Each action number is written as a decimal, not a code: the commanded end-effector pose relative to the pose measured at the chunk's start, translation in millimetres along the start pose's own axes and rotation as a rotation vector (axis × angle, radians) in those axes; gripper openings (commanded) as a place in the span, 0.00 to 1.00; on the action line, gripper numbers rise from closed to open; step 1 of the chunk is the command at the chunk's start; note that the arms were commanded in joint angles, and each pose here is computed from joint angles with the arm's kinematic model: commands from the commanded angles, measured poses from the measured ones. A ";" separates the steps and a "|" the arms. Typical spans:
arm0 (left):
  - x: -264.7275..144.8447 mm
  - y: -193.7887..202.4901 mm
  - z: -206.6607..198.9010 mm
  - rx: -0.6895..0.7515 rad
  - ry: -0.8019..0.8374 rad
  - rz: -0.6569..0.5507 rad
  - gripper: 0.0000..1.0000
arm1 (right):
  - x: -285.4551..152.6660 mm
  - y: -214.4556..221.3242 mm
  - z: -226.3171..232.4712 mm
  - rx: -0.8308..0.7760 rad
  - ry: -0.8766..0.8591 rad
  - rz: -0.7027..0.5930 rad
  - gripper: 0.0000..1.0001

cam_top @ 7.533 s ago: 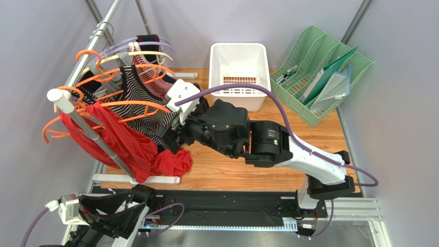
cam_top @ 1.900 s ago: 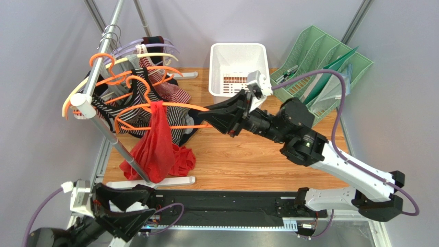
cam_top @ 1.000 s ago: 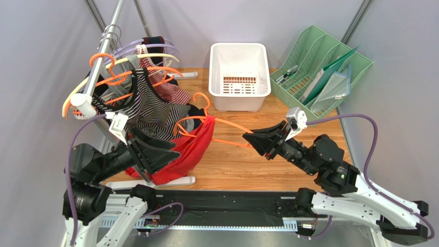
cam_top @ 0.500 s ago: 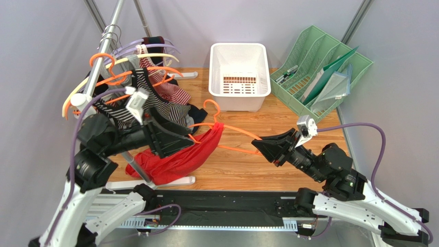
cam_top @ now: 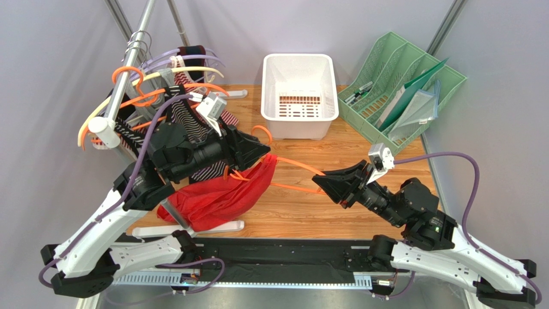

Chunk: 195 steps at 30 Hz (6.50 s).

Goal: Remove the tank top from the hanger

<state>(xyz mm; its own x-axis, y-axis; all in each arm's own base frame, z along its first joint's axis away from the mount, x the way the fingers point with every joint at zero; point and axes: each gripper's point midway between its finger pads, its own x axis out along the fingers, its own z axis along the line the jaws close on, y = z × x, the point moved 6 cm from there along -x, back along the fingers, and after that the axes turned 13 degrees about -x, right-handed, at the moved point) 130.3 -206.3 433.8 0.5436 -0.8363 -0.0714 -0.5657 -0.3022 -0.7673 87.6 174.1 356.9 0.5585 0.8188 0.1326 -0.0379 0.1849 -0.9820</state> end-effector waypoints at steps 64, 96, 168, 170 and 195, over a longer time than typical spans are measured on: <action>68.3 -60.5 -36.8 0.299 -0.453 -0.316 0.00 | 41.5 -52.7 4.1 -0.093 0.198 0.297 0.75; -7.6 -20.6 -53.6 0.148 -0.004 -0.128 0.00 | 114.1 -19.3 49.9 -0.222 -0.189 0.196 0.45; -67.4 -68.3 -26.7 0.276 -0.157 -0.283 0.00 | 85.2 -202.6 -26.4 -0.213 0.115 0.030 0.00; -71.5 -64.6 -24.8 0.273 -0.152 -0.271 0.00 | 81.5 -222.8 -25.6 -0.232 0.120 -0.018 0.00; -28.1 -36.6 -17.2 0.236 -0.127 -0.196 0.00 | 80.0 123.1 -104.4 0.111 0.409 0.719 0.08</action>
<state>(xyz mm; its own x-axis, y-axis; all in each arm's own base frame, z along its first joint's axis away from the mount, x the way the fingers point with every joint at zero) 111.9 -156.5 473.6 0.6995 -0.7147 0.0042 -0.2878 -0.2870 -0.9137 202.3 202.0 215.6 0.5409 0.5030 -0.6741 -0.5959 -0.3364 -0.7292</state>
